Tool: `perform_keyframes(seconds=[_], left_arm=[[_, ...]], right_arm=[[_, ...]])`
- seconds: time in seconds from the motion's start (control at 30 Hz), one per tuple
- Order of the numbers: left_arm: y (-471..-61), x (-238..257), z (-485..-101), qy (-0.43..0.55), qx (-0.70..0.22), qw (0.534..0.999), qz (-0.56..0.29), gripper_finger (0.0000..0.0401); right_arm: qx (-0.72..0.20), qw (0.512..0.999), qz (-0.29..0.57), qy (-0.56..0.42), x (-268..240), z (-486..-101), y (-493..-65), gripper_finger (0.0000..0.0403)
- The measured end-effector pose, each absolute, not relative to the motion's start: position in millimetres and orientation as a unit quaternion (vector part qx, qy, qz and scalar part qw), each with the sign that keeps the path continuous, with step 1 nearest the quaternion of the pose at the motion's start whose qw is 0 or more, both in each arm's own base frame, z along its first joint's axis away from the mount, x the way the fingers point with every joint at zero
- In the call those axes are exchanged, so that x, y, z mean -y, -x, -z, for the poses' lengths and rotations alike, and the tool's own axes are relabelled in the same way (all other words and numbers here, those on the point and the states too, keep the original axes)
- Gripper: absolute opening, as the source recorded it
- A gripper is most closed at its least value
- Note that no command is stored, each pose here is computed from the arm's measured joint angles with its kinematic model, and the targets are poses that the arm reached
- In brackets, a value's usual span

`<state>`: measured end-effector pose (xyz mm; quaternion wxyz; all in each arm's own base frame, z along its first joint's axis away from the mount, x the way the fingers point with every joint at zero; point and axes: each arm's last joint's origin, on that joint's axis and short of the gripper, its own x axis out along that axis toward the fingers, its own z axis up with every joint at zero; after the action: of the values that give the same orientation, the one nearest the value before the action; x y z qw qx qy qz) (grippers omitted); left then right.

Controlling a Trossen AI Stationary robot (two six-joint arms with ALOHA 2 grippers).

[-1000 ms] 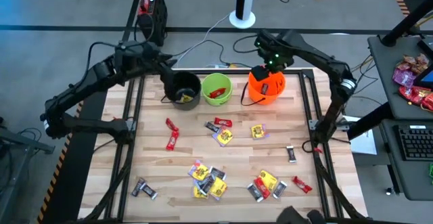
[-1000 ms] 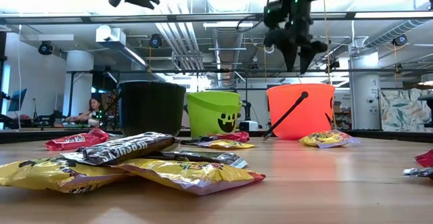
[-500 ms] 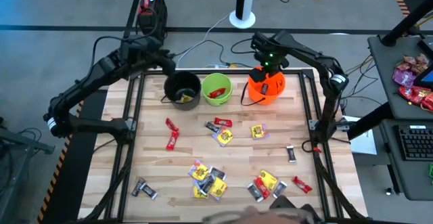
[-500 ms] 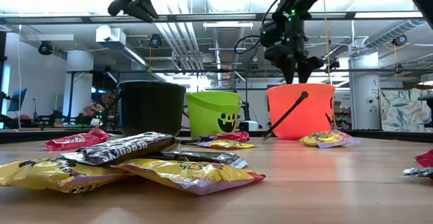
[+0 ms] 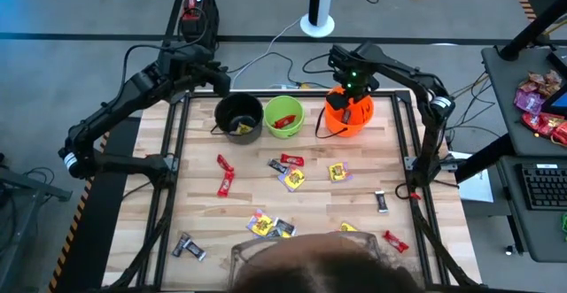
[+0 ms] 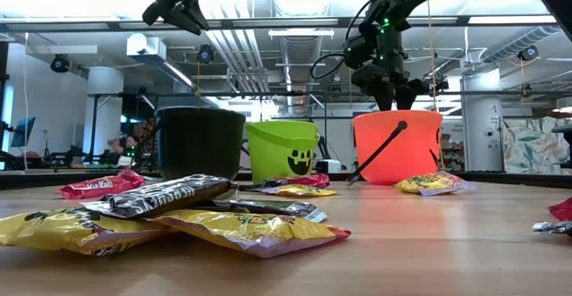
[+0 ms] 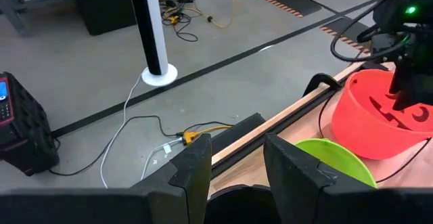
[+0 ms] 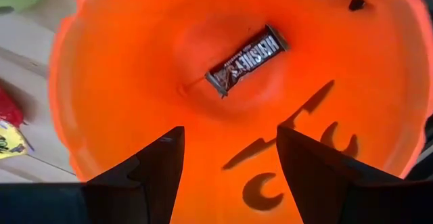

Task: Sort candy by brand, put in halloween buckets
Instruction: Put the yellow candy into the black bucket

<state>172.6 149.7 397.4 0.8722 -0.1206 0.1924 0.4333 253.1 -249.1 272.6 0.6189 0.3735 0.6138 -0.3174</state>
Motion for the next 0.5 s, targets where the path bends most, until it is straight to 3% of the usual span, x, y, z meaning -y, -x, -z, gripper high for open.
perform_keyframes(seconds=[0.2, 0.5], left_arm=[[-173, -150, -397, 0.125, -0.191, 0.871, -0.435, 0.0120], [-176, -152, -387, 0.120, -0.240, 0.865, -0.424, 0.0120]], right_arm=[[-0.625, 0.612, 0.311, -0.372, 248, -261, -252, 0.0226], [-0.608, 0.639, 0.308, -0.355, 253, -267, -254, 0.0226]])
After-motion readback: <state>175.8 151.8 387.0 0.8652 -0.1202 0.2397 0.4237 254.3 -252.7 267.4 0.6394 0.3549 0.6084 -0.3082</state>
